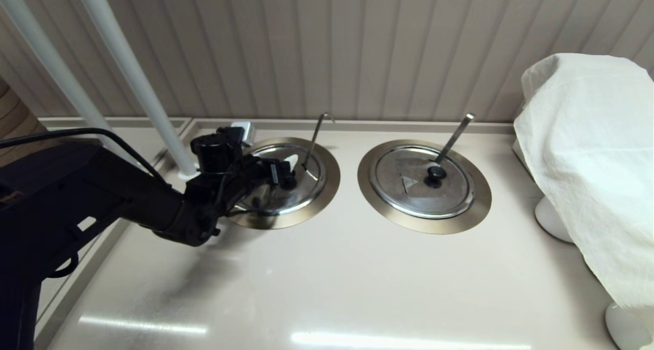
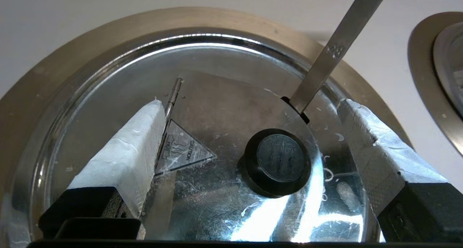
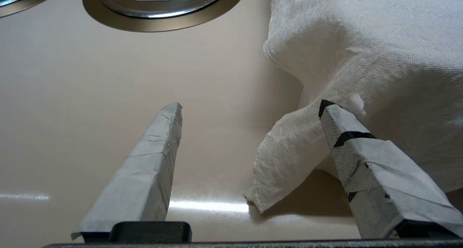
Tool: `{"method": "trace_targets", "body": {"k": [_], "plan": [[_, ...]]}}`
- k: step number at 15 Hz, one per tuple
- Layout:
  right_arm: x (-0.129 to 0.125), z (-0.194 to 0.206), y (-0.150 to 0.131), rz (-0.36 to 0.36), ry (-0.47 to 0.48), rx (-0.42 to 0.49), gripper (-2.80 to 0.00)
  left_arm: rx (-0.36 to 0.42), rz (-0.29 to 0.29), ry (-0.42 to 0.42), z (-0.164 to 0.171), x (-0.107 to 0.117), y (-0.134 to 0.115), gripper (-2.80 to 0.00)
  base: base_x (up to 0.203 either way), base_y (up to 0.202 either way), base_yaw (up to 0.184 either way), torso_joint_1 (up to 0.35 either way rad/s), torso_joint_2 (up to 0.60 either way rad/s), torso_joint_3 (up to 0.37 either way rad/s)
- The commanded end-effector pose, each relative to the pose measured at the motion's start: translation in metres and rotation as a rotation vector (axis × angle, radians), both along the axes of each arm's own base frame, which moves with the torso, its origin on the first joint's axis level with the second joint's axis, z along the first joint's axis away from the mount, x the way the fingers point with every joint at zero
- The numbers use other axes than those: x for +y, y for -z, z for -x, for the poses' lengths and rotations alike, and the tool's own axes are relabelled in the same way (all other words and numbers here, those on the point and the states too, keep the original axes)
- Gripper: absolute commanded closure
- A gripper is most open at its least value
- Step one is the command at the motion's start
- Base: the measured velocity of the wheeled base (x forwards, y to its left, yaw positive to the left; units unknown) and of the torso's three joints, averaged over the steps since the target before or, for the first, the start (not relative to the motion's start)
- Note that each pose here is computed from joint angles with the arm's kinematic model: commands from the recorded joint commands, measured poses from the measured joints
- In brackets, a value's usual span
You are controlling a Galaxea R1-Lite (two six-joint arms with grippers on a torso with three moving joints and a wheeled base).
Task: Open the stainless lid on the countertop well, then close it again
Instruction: Open the lid
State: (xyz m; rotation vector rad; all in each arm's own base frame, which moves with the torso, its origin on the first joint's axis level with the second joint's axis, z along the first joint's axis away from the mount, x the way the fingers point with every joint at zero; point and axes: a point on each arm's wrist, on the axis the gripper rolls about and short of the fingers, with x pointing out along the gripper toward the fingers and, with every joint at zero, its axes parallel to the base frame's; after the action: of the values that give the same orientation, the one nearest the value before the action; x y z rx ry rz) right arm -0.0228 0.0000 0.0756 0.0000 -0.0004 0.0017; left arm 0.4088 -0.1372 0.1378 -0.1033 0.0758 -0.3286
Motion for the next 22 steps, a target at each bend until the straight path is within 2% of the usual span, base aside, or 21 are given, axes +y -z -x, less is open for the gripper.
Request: {"method": "trace_targets", "body": {"k": [1, 4, 7, 8, 10, 11, 14, 18, 20, 22], "plan": [[0.0, 0.0, 0.0, 0.0, 0.0, -0.001, -2.8, 0.02, -0.007, -0.007, -0.004, -0.001, 0.012, -2.8, 0.0, 0.0, 0.0, 0.0, 0.0, 0.0], [0.0, 0.0, 0.0, 0.0, 0.0, -0.001, -2.8, 0.037, -0.008, -0.009, -0.006, -0.002, 0.02, -2.8, 0.0, 0.0, 0.0, 0.0, 0.0, 0.0], [0.0, 0.0, 0.0, 0.0, 0.0, -0.001, -2.8, 0.02, 0.003, -0.011, -0.005, -0.001, 0.012, -2.8, 0.0, 0.0, 0.0, 0.0, 0.0, 0.0], [0.0, 0.0, 0.0, 0.0, -0.001, -0.001, -2.8, -0.001, 0.013, -0.017, -0.005, -0.001, 0.011, -2.8, 0.0, 0.0, 0.0, 0.0, 0.0, 0.0], [0.0, 0.0, 0.0, 0.0, 0.0, -0.001, -2.8, -0.094, 0.046, -0.065, -0.006, -0.002, 0.006, -2.8, 0.0, 0.0, 0.0, 0.0, 0.0, 0.0], [0.0, 0.0, 0.0, 0.0, -0.001, -0.001, -2.8, -0.101, 0.049, -0.079, -0.005, -0.002, 0.006, -2.8, 0.0, 0.0, 0.0, 0.0, 0.0, 0.0], [0.0, 0.0, 0.0, 0.0, 0.0, -0.001, -2.8, -0.072, 0.028, -0.06, -0.006, -0.007, 0.024, -2.8, 0.0, 0.0, 0.0, 0.0, 0.0, 0.0], [0.0, 0.0, 0.0, 0.0, 0.0, -0.001, -2.8, -0.078, 0.013, 0.054, -0.001, 0.0, 0.036, -2.8, 0.0, 0.0, 0.0, 0.0, 0.0, 0.0], [0.0, 0.0, 0.0, 0.0, 0.0, -0.001, -2.8, -0.073, 0.006, 0.054, -0.001, 0.001, 0.039, -2.8, 0.0, 0.0, 0.0, 0.0, 0.0, 0.0], [0.0, 0.0, 0.0, 0.0, -0.001, -0.001, -2.8, -0.07, -0.033, 0.051, -0.004, 0.003, 0.046, -2.8, 0.0, 0.0, 0.0, 0.0, 0.0, 0.0]]}}
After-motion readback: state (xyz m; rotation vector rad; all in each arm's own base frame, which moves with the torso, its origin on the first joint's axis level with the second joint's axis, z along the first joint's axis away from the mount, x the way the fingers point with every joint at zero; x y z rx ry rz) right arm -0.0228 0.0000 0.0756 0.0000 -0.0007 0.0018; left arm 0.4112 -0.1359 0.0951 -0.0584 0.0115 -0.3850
